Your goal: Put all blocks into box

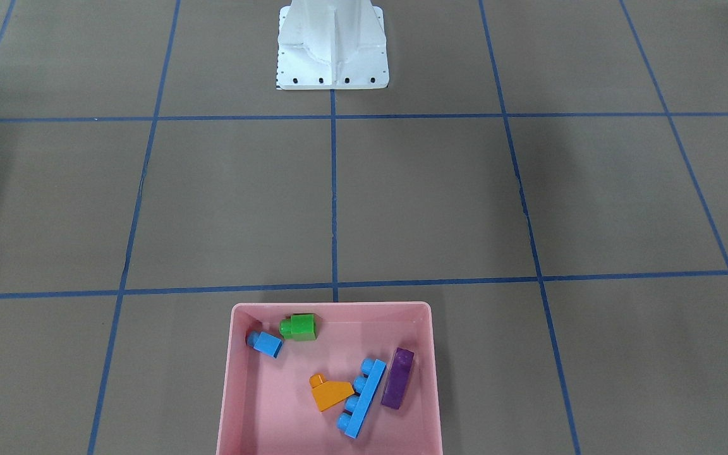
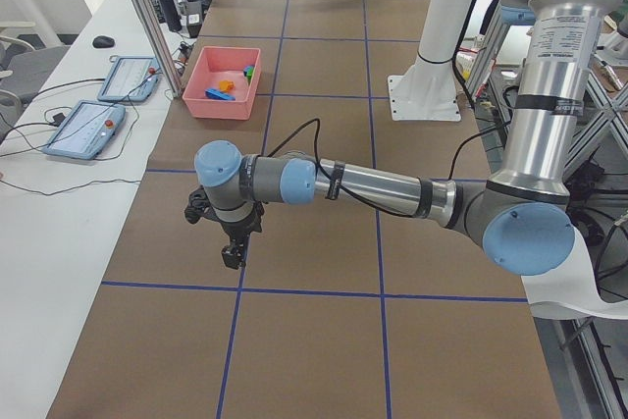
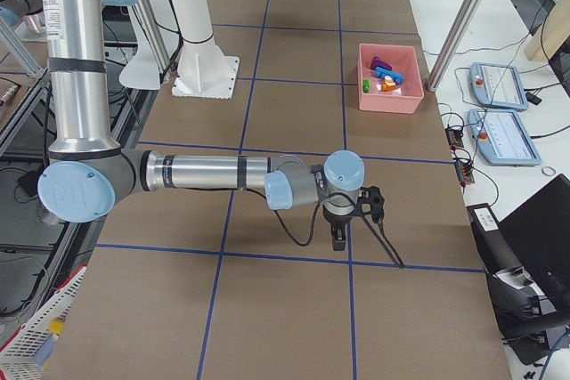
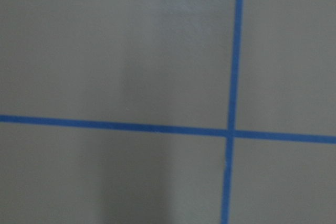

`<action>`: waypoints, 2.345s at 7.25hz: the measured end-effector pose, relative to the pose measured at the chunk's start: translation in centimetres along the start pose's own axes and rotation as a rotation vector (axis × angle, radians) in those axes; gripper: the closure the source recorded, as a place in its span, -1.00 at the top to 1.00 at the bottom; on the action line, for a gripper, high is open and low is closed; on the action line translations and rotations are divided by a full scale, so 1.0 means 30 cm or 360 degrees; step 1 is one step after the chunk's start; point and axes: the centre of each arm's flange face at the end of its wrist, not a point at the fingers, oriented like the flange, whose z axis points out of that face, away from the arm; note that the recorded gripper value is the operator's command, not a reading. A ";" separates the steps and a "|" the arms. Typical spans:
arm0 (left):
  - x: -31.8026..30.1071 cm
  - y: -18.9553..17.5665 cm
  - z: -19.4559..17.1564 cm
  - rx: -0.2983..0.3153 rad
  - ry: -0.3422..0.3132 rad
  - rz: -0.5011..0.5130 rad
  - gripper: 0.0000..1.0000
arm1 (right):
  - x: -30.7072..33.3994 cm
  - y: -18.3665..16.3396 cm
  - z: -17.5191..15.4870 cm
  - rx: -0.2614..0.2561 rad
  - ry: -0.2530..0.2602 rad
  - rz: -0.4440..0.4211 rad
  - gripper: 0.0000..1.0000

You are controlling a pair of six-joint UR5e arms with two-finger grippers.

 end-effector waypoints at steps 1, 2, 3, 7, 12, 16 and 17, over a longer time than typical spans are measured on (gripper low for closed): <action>-0.018 0.013 -0.009 0.0007 -0.0002 -0.0026 1.00 | 0.057 0.051 -0.015 -0.0024 0.0007 -0.0028 1.00; -0.029 0.023 -0.030 0.0016 -0.0005 -0.0053 1.00 | 0.067 0.087 -0.040 -0.0033 0.0010 -0.0033 1.00; -0.021 0.033 -0.058 0.0009 -0.0005 -0.0082 1.00 | 0.041 0.118 -0.089 -0.0045 0.0016 -0.0013 1.00; -0.004 0.088 -0.062 -0.0081 0.0039 -0.0185 1.00 | -0.009 0.183 -0.168 -0.0097 0.0027 0.0060 1.00; -0.021 0.119 -0.083 -0.0055 0.0036 -0.0357 1.00 | -0.009 0.172 -0.172 -0.0092 0.0057 0.0044 1.00; -0.030 0.116 -0.082 -0.0037 0.0029 -0.0397 1.00 | -0.003 0.179 -0.155 -0.0107 0.0064 0.0059 1.00; -0.052 0.116 -0.061 -0.0032 0.0028 -0.0393 1.00 | -0.011 0.175 -0.146 -0.0117 0.0062 0.0049 1.00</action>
